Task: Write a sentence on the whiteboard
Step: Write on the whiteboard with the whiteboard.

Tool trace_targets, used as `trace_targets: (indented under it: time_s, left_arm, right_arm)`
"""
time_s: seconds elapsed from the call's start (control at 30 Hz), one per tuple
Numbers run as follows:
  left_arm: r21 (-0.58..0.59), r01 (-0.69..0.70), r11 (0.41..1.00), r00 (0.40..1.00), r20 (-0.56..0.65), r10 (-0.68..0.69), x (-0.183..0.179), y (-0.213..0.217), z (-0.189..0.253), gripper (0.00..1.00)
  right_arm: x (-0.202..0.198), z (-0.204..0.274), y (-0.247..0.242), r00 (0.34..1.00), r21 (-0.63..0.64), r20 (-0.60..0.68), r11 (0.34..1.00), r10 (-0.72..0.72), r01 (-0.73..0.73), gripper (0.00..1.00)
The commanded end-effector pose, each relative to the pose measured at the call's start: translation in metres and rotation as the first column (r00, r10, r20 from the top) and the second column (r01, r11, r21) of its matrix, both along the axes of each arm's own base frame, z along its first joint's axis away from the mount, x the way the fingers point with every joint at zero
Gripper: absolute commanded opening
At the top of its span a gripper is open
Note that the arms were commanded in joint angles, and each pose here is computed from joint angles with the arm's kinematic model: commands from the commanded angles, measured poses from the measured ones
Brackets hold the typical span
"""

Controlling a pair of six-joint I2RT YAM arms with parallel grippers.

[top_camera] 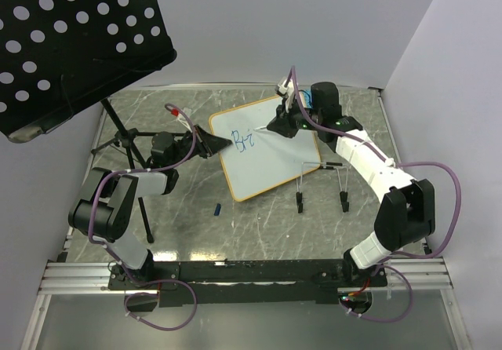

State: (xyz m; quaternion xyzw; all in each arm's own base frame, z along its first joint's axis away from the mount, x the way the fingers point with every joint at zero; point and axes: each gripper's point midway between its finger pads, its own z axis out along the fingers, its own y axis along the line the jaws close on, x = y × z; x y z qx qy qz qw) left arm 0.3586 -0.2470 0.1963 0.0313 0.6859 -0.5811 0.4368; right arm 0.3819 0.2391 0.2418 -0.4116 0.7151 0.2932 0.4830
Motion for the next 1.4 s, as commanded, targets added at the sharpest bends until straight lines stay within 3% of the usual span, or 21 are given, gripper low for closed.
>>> trace_targets:
  time_s: [0.0,0.6,1.37]
  left_arm:
    - [-0.115,0.04,0.993,0.977,0.214,-0.015,-0.009,-0.002,0.066,0.01]
    - [-0.107,0.021,0.994,0.987,0.162,-0.003,-0.004,-0.002,0.058,0.01]
    - [-0.14,0.036,0.99,0.987,0.159,-0.013,-0.004,-0.003,0.059,0.01]
  right_arm:
    - [0.001,0.023,0.0,0.997,0.039,0.075,0.999,-0.001,-0.002,0.0]
    - [-0.014,0.028,-0.011,0.993,0.026,0.115,1.0,-0.017,0.014,0.0]
    - [-0.004,0.009,-0.014,0.995,0.0,0.088,0.999,-0.053,0.053,0.0]
